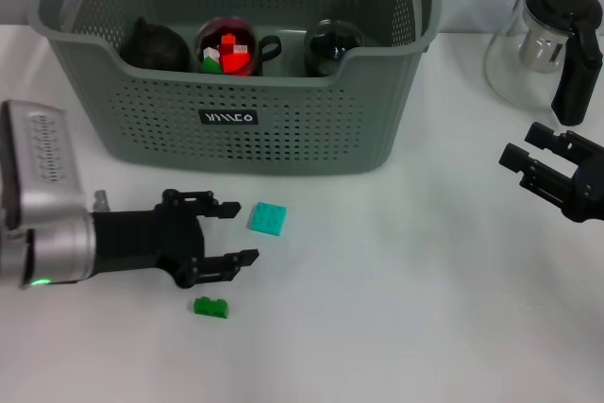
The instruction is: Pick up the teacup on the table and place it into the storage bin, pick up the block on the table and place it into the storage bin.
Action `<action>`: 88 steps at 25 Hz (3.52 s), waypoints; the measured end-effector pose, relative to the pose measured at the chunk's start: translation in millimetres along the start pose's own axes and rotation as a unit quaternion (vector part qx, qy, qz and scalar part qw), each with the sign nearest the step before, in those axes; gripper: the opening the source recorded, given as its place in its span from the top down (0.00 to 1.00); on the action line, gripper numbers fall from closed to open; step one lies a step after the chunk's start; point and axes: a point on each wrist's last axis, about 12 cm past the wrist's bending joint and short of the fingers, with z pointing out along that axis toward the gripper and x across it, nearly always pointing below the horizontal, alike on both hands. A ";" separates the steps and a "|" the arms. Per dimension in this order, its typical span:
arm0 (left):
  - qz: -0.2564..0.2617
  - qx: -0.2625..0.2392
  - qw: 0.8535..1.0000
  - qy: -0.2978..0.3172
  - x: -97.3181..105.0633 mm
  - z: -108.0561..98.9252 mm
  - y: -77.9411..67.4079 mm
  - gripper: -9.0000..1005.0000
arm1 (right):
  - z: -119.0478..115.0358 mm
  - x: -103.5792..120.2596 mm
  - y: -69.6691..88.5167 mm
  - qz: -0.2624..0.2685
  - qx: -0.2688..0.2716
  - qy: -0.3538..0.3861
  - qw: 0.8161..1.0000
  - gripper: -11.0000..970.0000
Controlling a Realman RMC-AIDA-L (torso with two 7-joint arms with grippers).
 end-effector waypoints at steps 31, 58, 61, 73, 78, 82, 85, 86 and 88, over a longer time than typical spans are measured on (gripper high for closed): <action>0.039 0.013 0.998 0.043 41.5 -17.0 -31.8 0.54 | -0.2 0.7 -1.9 -0.001 0.006 0.006 1.000 0.33; -0.044 -0.010 0.997 0.066 27.6 -27.1 -10.7 0.86 | 1.3 -0.6 -2.3 -0.003 0.004 0.005 1.000 0.34; -0.047 -0.011 0.997 0.065 26.0 -28.4 -9.3 0.86 | 1.6 -0.8 -2.3 -0.003 0.004 0.005 1.000 0.34; -0.027 0.029 0.995 -0.094 -18.3 -56.8 5.0 0.86 | 4.2 -2.6 -2.5 -0.007 0.001 0.003 1.000 0.33; -0.021 0.025 0.985 -0.168 -48.6 -63.0 22.2 0.87 | 6.0 -2.4 -1.7 -0.008 0.000 0.003 1.000 0.33; -0.043 -0.006 0.975 -0.220 -74.0 -58.7 42.6 0.87 | 8.1 -2.7 -0.9 -0.009 -0.002 0.001 1.000 0.33; -0.057 -0.028 0.971 -0.229 -89.5 -50.9 58.2 0.87 | 9.9 -3.6 -0.8 -0.010 -0.004 0.000 1.000 0.33; -0.071 -0.054 0.970 -0.227 -104.2 -41.4 73.8 0.87 | 10.8 -4.0 -0.6 -0.010 -0.005 -0.001 1.000 0.33; -0.080 -0.064 0.970 -0.222 -109.7 -36.6 80.1 0.87 | 12.6 -4.7 -0.4 -0.011 -0.006 -0.002 1.000 0.33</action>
